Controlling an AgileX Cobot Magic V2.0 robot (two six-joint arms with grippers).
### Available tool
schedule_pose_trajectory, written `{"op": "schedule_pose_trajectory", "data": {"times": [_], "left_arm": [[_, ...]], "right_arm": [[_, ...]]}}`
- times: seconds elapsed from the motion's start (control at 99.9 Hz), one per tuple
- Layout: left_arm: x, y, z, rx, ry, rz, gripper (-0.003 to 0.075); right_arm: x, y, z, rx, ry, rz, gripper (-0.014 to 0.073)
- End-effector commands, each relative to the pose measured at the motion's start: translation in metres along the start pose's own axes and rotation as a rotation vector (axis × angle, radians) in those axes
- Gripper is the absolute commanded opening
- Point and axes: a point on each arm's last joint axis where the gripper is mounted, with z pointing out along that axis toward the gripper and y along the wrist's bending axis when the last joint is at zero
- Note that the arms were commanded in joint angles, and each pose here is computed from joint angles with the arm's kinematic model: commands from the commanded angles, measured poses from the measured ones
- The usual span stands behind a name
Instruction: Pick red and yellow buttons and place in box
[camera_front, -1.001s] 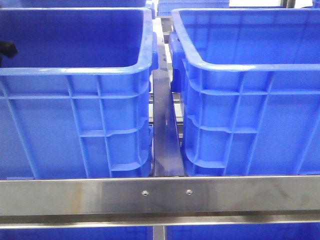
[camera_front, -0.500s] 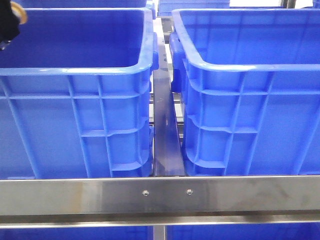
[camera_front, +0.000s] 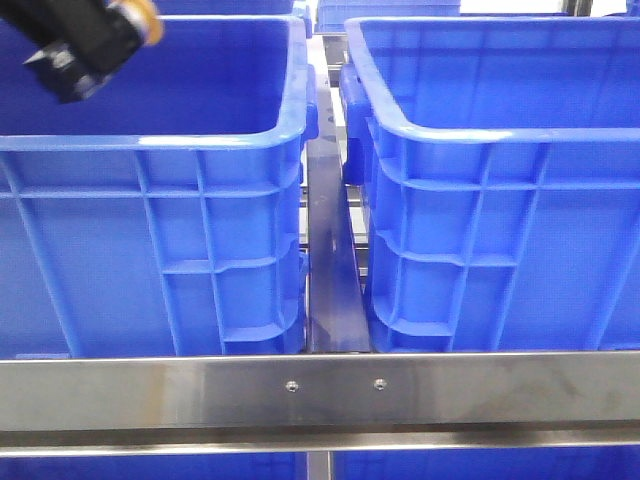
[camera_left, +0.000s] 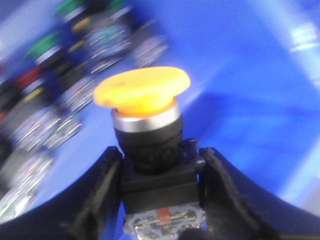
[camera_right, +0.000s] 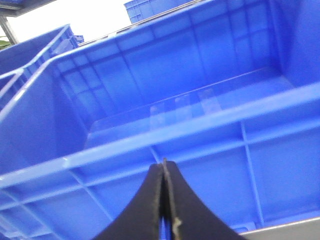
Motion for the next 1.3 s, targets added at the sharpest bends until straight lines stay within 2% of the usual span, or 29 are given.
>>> {"op": "schedule_pose_trajectory", "data": {"times": [0.0, 0.16, 0.23, 0.3, 0.42, 0.5, 0.67, 0.951, 1.161, 1.291], "left_arm": [[-0.009, -0.022, -0.02, 0.087, -0.149, 0.059, 0.012], [-0.002, -0.032, -0.011, 0.196, -0.186, 0.098, 0.012], [-0.001, -0.037, -0.008, 0.255, -0.212, 0.118, 0.012], [-0.001, -0.042, -0.008, 0.315, -0.233, 0.142, 0.012], [-0.001, -0.047, -0.009, 0.38, -0.245, 0.172, 0.012], [-0.001, -0.048, -0.01, 0.387, -0.246, 0.172, 0.012], [-0.001, -0.05, -0.009, 0.393, -0.244, 0.178, 0.012], [-0.005, -0.081, 0.002, 0.439, -0.185, 0.286, 0.0119], [-0.006, -0.09, 0.004, 0.459, -0.177, 0.311, 0.0119], [-0.006, -0.09, 0.004, 0.461, -0.178, 0.311, 0.0119]], "right_arm": [[-0.028, 0.011, -0.005, -0.031, -0.056, -0.013, -0.0065], [-0.051, 0.024, 0.0, -0.037, 0.111, -0.053, -0.0059], [-0.061, 0.031, 0.006, -0.061, 0.168, -0.083, -0.0002], [-0.073, 0.039, 0.014, -0.097, 0.203, -0.104, 0.0136], [-0.089, 0.054, 0.031, -0.155, 0.258, -0.108, 0.0513], [-0.096, 0.065, 0.046, -0.185, 0.307, -0.108, 0.0671], [-0.119, 0.098, 0.077, -0.268, 0.398, -0.06, 0.0638], [-0.136, 0.17, 0.128, -0.463, 0.642, -0.045, 0.0638], [-0.135, 0.205, 0.151, -0.64, 0.776, 0.064, 0.0638], [-0.121, 0.215, 0.161, -0.686, 0.868, 0.134, 0.0638]]}}
